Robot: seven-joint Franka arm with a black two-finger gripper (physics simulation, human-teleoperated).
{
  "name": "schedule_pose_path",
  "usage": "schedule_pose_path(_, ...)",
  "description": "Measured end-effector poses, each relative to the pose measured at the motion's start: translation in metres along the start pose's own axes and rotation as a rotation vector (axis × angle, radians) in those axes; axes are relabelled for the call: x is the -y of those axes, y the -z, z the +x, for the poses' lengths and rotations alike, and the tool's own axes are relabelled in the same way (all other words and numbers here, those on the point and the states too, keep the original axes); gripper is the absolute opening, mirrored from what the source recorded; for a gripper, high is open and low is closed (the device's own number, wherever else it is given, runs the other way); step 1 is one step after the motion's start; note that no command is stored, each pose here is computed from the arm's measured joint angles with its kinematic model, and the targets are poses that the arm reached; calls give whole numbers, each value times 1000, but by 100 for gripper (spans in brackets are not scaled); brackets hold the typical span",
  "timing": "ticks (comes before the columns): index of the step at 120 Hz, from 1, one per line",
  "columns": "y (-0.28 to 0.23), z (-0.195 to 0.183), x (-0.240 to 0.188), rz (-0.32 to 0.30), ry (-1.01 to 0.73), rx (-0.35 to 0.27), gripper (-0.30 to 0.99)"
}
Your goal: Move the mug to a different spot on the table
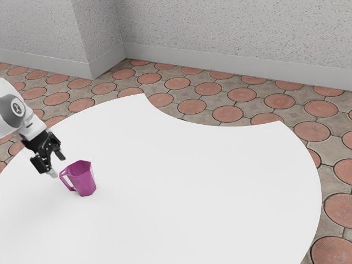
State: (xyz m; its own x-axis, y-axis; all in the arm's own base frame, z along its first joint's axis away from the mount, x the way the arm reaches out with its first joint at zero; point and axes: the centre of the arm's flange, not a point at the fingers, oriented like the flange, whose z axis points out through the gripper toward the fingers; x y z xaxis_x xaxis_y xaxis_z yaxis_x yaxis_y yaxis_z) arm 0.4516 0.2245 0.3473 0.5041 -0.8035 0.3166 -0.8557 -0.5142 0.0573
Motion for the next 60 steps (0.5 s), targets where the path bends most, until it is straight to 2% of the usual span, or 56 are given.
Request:
schedule_pose_path(20,-22,-5,7,-4,17,-27,69)
schedule_pose_path(41,-35,-35,19,7,82,-45,69)
schedule_pose_path(60,-50,-32,22,-8,67,-47,69)
